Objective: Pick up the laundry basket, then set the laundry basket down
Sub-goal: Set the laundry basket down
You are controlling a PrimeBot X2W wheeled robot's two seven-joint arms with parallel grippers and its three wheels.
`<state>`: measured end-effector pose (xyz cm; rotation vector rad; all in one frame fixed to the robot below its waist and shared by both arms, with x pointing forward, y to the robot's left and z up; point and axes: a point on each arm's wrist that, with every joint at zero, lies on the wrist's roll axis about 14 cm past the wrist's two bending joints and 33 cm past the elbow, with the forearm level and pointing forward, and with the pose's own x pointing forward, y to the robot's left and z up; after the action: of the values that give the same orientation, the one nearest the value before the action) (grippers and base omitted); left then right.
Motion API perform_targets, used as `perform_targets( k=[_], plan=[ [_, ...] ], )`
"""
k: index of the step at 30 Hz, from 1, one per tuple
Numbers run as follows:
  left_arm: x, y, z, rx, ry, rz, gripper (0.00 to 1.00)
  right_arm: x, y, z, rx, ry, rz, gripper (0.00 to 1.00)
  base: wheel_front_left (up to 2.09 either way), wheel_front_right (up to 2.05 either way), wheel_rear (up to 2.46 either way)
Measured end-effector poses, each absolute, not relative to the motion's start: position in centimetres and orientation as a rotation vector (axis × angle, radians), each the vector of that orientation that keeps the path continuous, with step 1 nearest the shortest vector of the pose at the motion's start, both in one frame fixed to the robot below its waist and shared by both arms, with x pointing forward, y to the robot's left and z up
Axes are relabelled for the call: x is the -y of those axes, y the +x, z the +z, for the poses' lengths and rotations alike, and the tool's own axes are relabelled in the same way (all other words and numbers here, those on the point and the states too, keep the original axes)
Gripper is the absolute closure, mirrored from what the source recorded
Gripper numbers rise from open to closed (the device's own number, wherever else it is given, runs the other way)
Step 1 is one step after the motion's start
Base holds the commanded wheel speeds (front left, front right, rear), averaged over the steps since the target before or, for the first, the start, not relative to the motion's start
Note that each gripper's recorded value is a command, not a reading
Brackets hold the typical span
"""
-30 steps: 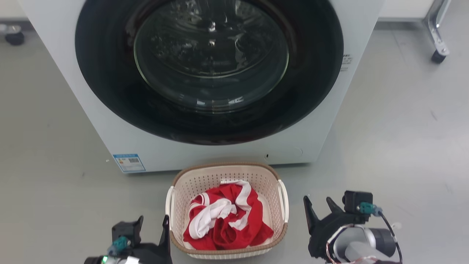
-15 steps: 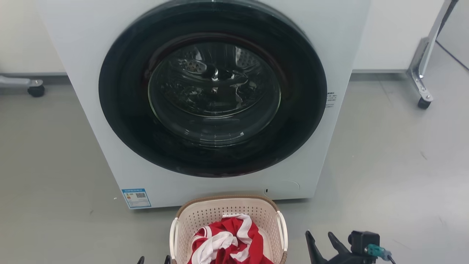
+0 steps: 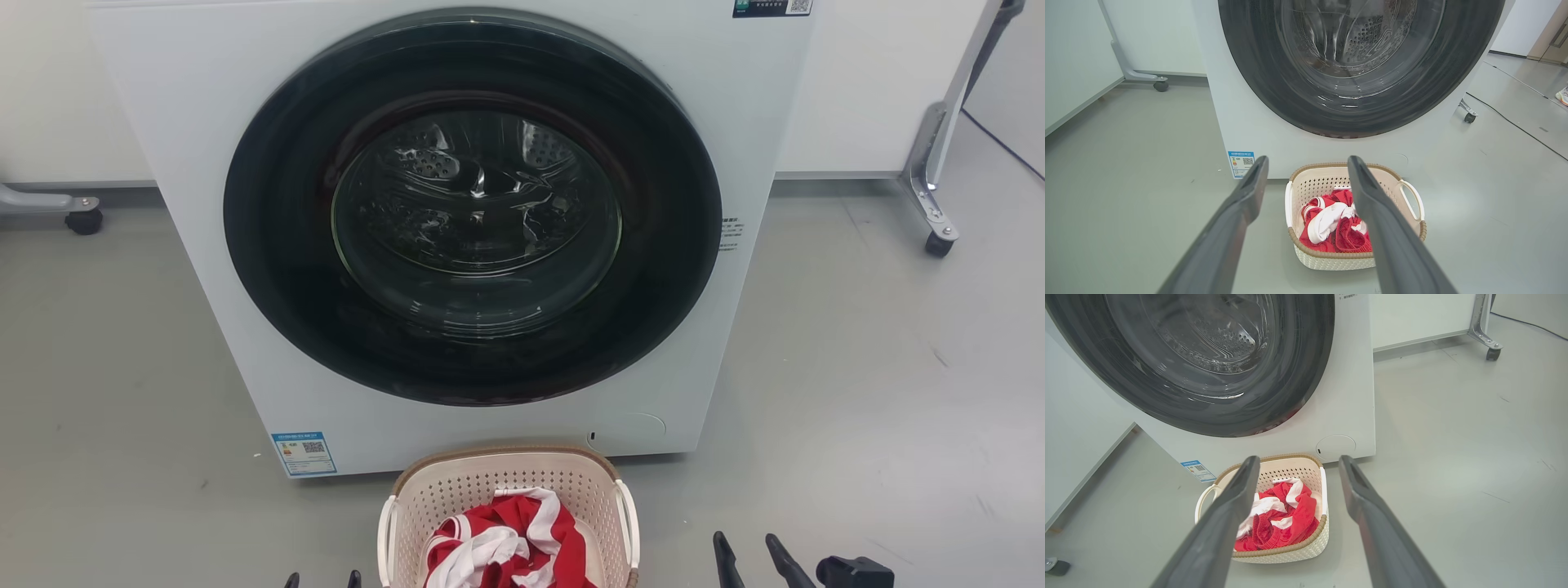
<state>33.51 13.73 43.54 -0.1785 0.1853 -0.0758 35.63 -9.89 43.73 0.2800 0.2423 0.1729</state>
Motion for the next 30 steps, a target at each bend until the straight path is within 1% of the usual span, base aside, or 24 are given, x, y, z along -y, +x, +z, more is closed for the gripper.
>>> perform_targets(
  k=[7,16,30],
  plan=[
    [-14.4,33.2,44.7,-0.140,-0.164,-0.053,0.00,11.2,35.2,45.7,-0.140,0.259,0.130,0.00,0.00,0.00,0.00],
    [-14.7,33.1,45.4,-0.111,-0.153,-0.035,0.00,12.0,34.5,47.7,-0.054,0.220,0.100,0.00,0.00,0.00,0.00],
    [-14.9,33.0,46.3,-0.076,-0.153,-0.013,0.00,12.0,34.0,49.9,0.027,0.190,0.091,0.00,0.00,0.00,0.00]
  ],
)
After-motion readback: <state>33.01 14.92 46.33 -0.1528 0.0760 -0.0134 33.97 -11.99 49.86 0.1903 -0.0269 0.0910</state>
